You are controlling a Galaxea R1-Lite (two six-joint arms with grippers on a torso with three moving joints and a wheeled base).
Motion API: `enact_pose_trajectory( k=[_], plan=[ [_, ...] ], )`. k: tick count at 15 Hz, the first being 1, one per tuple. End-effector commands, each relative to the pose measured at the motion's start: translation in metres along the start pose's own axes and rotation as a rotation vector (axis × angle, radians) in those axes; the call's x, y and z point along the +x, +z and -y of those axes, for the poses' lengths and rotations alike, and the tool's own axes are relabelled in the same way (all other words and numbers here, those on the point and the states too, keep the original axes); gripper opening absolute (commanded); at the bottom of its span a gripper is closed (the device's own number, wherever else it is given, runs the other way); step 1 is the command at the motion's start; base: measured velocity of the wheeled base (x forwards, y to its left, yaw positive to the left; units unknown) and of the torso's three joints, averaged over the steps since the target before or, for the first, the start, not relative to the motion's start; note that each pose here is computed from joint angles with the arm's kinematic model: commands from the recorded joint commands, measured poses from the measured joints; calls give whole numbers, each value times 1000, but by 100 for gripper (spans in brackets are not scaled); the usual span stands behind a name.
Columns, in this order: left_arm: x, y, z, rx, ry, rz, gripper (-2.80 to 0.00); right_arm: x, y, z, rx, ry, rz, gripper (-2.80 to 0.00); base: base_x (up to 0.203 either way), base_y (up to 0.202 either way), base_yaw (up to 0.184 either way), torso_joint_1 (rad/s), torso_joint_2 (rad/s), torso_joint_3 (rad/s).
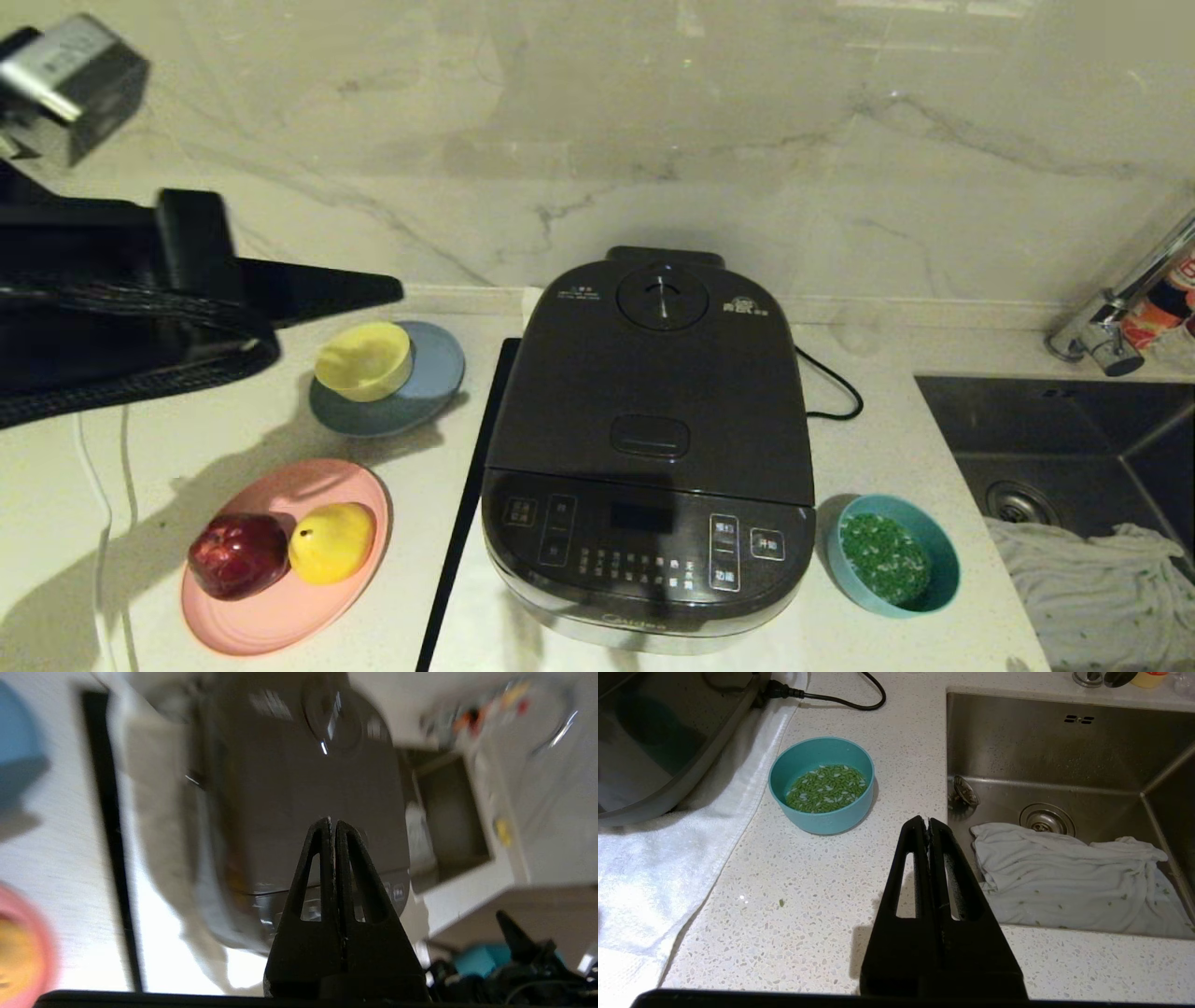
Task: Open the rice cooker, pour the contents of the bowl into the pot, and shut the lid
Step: Open the rice cooker
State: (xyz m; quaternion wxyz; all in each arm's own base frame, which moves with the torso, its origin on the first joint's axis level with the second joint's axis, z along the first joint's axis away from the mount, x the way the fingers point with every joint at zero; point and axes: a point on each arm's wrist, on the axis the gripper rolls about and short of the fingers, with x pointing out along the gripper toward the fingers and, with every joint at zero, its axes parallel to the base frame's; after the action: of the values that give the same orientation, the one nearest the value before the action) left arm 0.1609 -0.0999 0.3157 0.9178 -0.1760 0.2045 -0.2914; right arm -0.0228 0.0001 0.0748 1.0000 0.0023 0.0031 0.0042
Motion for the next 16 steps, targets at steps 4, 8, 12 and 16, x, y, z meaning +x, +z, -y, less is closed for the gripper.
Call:
enact_pose_trajectory(
  k=[4, 8, 12, 16],
  plan=[
    [68, -30, 34, 43, 31, -104, -280, 0, 0, 0, 0, 1, -2, -280, 0, 0, 0, 0, 0, 0],
    [88, -45, 45, 60, 78, -101, -280, 0, 0, 0, 0, 1, -2, -280, 0, 0, 0, 0, 0, 0],
    [105, -63, 55, 94, 119, -136, -280, 0, 0, 0, 0, 1, -2, -280, 0, 0, 0, 0, 0, 0],
    [110, -70, 58, 104, 124, -153, -280, 0, 0, 0, 0, 1, -2, -280, 0, 0, 0, 0, 0, 0]
  ],
)
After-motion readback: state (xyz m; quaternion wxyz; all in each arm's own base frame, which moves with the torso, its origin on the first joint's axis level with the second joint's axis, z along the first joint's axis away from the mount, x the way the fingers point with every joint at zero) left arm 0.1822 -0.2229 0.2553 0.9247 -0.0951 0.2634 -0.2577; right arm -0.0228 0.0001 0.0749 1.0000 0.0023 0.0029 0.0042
